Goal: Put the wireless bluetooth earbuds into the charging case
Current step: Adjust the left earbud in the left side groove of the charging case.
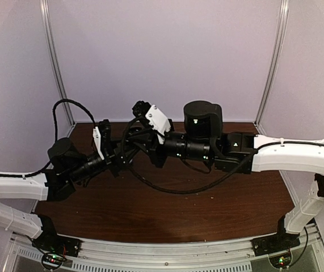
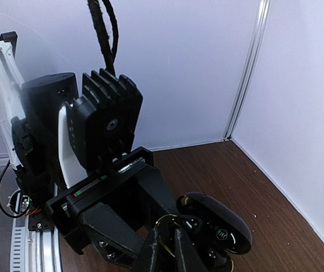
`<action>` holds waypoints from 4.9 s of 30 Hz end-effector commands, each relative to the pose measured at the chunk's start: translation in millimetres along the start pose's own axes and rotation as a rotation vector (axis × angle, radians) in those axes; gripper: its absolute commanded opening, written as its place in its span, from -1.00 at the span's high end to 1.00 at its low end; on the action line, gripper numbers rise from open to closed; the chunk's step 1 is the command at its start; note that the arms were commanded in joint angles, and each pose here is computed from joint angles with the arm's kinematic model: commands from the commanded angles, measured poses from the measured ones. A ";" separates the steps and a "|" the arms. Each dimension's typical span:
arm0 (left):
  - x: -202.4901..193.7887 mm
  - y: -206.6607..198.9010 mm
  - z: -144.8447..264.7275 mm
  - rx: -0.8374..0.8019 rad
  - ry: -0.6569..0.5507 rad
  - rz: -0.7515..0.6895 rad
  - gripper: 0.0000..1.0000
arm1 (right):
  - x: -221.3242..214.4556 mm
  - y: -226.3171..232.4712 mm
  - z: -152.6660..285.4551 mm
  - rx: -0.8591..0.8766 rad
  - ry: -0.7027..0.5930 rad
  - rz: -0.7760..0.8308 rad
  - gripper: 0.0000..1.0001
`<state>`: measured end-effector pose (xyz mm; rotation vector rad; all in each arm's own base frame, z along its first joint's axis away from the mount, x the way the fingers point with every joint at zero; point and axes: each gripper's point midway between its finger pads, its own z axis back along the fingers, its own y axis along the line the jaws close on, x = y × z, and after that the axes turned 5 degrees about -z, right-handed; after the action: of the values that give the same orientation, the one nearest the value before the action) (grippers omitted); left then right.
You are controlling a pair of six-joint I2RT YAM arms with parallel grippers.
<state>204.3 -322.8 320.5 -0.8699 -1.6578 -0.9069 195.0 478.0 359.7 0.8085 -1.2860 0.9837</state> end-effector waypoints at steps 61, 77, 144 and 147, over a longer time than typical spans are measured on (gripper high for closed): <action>22.5 -13.2 -3.1 -0.087 -0.076 -0.034 1.00 | 2.3 22.2 27.4 0.130 0.049 0.016 0.54; 21.4 -22.6 -5.6 -0.145 -0.070 -0.055 1.00 | 12.4 6.0 32.7 0.044 0.052 0.028 0.38; 7.1 -76.2 -1.0 -0.483 -0.017 -0.129 1.00 | 16.1 33.3 97.6 0.205 0.177 0.188 0.34; 4.9 -76.8 -4.6 -0.493 -0.001 -0.129 1.00 | 11.5 40.4 100.2 0.250 0.214 0.204 0.39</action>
<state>146.1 -355.5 307.1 -1.0741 -1.5184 -1.3473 137.1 408.2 383.6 0.7356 -1.1485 1.2708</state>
